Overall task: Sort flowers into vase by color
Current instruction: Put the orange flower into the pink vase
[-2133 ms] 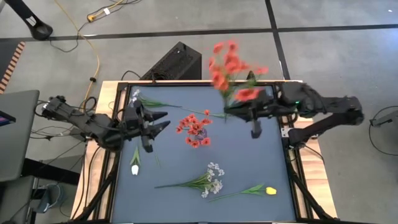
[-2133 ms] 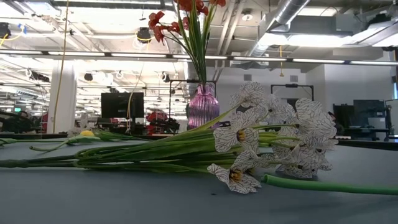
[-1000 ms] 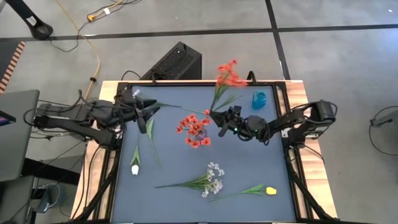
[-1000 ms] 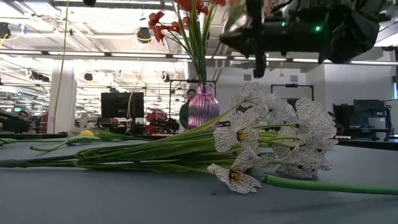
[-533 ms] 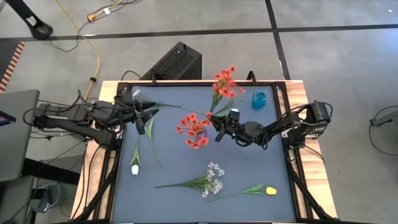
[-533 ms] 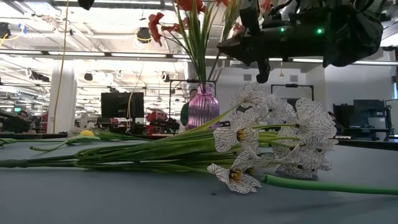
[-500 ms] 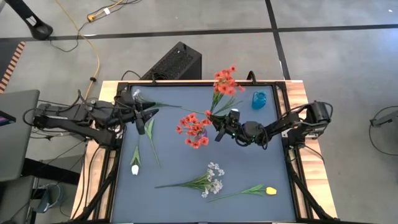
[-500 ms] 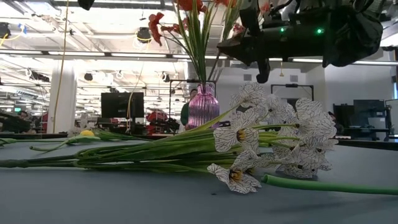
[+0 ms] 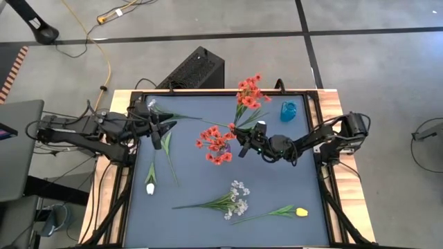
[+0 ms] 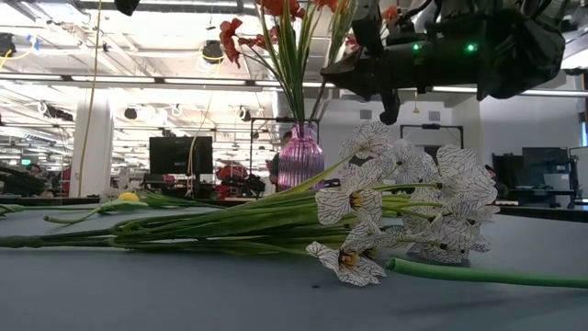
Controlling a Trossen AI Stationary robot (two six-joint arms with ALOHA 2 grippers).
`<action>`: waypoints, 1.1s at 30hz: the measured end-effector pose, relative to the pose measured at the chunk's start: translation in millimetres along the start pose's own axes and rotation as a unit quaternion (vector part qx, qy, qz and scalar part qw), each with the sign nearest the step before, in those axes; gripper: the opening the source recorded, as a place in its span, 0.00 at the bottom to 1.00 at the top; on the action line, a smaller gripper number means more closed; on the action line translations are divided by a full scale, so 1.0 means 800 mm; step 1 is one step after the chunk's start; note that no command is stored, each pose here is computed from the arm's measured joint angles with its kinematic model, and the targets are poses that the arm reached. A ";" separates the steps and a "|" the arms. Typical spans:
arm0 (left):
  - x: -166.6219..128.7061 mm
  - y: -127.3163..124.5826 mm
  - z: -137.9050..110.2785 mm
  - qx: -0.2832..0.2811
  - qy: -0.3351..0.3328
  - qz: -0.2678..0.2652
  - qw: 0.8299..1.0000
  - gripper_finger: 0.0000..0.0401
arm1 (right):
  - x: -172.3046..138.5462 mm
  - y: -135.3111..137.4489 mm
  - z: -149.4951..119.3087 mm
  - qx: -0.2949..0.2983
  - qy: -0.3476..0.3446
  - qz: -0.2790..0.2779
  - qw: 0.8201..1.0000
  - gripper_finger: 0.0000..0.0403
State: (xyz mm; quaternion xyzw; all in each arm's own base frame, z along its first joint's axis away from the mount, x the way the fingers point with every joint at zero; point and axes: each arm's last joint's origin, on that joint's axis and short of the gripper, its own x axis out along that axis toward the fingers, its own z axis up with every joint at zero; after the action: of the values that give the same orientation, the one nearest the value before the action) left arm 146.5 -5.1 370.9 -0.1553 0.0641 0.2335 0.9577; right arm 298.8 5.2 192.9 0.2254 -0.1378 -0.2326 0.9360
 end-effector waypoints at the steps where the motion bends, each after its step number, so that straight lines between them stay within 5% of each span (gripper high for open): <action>1: 0.001 -0.001 0.000 0.001 0.001 0.001 1.000 0.40 | 0.001 0.001 0.000 -0.001 0.001 -0.001 1.000 0.08; 22: 0.012 -0.007 -0.007 0.012 0.021 -0.006 1.000 0.40 | 0.006 0.017 -0.016 -0.100 0.073 -0.014 0.992 0.10; 33: 0.012 -0.007 -0.007 0.012 0.023 -0.010 1.000 0.40 | 0.006 0.019 -0.016 -0.148 0.078 0.009 0.986 0.28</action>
State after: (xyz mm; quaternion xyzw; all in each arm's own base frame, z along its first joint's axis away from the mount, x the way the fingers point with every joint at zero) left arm 157.6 -7.6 365.5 -0.1496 0.0870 0.2199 0.9601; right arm 312.8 19.2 190.0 0.1005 -0.0303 -0.2236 0.9690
